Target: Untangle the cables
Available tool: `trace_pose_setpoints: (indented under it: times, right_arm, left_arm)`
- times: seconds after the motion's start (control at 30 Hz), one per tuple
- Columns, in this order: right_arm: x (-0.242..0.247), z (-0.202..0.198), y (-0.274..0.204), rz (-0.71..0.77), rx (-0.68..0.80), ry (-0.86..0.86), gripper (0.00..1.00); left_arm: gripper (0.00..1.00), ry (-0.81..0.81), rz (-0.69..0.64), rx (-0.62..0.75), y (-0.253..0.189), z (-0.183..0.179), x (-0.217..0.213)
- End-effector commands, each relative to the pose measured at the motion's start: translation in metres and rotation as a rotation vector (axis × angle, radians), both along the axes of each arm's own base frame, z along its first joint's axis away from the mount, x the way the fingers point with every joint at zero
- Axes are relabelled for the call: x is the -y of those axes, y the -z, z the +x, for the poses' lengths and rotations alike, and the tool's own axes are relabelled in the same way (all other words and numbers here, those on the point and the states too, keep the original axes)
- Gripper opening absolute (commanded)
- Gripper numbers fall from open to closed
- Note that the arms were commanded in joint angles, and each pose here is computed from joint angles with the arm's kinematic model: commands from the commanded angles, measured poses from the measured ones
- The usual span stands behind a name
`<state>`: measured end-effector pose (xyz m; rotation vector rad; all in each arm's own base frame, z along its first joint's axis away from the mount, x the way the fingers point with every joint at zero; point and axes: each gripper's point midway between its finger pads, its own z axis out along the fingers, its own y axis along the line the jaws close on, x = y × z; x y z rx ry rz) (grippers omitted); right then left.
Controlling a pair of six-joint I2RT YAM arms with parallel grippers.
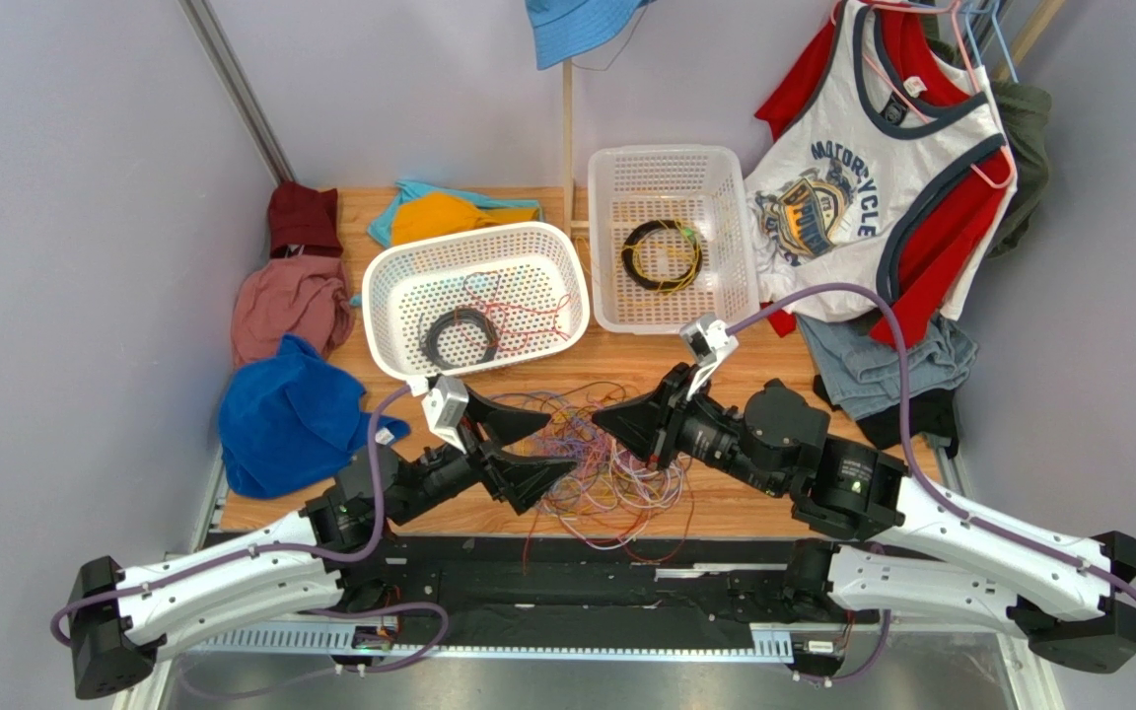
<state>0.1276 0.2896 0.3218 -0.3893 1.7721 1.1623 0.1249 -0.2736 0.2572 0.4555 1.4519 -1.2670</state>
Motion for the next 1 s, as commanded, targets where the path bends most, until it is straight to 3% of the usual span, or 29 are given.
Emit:
trace_pose_setpoints:
  times: [0.0,0.03,0.13,0.17,0.23,0.27,0.33,0.43,0.53,0.73,0.97]
  right_arm:
    - [-0.01,-0.01,-0.026,0.09,0.0,-0.065,0.0]
    - [-0.01,-0.01,-0.026,0.093,-0.001,-0.065,0.0]
    - [-0.008,-0.011,-0.022,0.089,-0.009,-0.061,0.0]
    - [-0.006,-0.012,-0.022,0.092,-0.011,-0.062,0.0]
    - [-0.004,-0.012,-0.016,0.08,-0.015,-0.059,0.03]
    - [-0.001,-0.012,-0.014,0.075,-0.018,-0.051,0.11]
    - [0.006,-0.009,-0.002,0.041,-0.027,-0.017,0.38]
    - [0.025,-0.002,0.015,0.008,-0.032,0.056,0.53]
    - [0.041,0.002,0.017,0.017,-0.014,0.114,0.56]
    - [0.042,0.001,0.011,0.039,0.022,0.099,0.54]
    - [0.005,-0.005,-0.017,0.077,0.063,-0.019,0.57]
  left_arm:
    - [0.99,0.024,-0.081,0.114,-0.04,-0.002,0.007]
    - [0.98,0.021,-0.083,0.119,-0.043,-0.001,0.007]
    - [0.72,0.006,-0.072,0.127,-0.044,0.003,0.009]
    - [0.42,-0.006,-0.067,0.128,-0.047,0.005,0.009]
    - [0.06,-0.05,0.009,0.095,-0.034,0.014,0.008]
    - [0.0,-0.112,0.005,0.087,-0.047,0.023,0.001]
    - [0.0,-0.163,0.058,0.095,-0.057,0.029,-0.009]
    - [0.0,-0.27,0.079,0.107,-0.079,0.037,-0.035]
    - [0.0,-0.349,0.024,0.155,-0.137,0.037,-0.064]
    - [0.0,-0.361,0.029,0.181,-0.199,0.031,-0.079]
    - [0.0,-0.268,0.074,0.186,-0.23,0.028,-0.051]
